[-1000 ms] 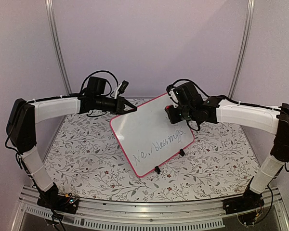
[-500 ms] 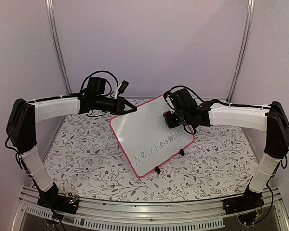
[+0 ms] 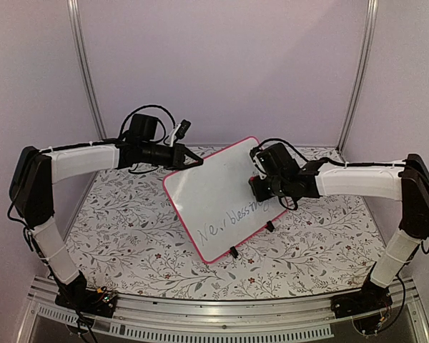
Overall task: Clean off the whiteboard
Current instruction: Erase the whiteboard at the center of the board.
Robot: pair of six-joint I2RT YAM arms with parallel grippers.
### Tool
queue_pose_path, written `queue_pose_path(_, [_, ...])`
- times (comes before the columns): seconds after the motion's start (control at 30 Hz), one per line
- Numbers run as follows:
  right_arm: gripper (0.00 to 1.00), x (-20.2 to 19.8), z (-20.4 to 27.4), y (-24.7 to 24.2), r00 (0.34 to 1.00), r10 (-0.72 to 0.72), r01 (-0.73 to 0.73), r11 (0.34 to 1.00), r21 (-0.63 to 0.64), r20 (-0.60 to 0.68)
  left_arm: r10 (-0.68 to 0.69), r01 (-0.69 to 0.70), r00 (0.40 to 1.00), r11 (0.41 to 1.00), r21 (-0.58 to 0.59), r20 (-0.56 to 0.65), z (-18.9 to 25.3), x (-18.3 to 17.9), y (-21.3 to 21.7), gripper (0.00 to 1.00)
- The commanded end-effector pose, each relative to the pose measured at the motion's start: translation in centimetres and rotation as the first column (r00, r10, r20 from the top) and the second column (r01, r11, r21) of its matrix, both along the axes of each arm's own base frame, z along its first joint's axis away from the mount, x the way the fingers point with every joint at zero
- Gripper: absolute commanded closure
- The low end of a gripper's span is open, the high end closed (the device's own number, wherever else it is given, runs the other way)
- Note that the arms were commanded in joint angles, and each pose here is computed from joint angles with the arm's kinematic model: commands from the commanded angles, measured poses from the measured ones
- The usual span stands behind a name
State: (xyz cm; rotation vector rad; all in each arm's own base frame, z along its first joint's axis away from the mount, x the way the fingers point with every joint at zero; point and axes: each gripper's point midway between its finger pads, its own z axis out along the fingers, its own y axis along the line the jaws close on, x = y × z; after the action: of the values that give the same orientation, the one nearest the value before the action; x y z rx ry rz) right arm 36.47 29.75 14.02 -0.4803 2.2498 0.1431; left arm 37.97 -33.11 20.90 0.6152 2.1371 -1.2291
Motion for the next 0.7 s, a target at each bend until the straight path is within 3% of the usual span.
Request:
queue_pose_path(0.0, [1.00,-1.8,-3.1,-1.6,0.995,-0.007,0.003,0.999,-0.045,-0.095,-0.022,0.021,0.999,0.999,0.028,0.040,-0.4,-0.4,-0.7,1.00])
queue_pose_path(0.3, [1.00,-2.5,-2.5,-2.0,0.995,-0.006,0.004,1.000,-0.024,-0.096,-0.023,0.022,0.999,0.999,0.028,0.040,-0.4,-0.5,-0.7,1.00])
queue_pose_path(0.67, [1.00,0.1,4.4,-1.4,0.998,-0.021,0.022,1.000,-0.009,0.053,-0.022,0.021,0.999,0.999,0.028,0.038,-0.4,-0.5,-0.7,1.00])
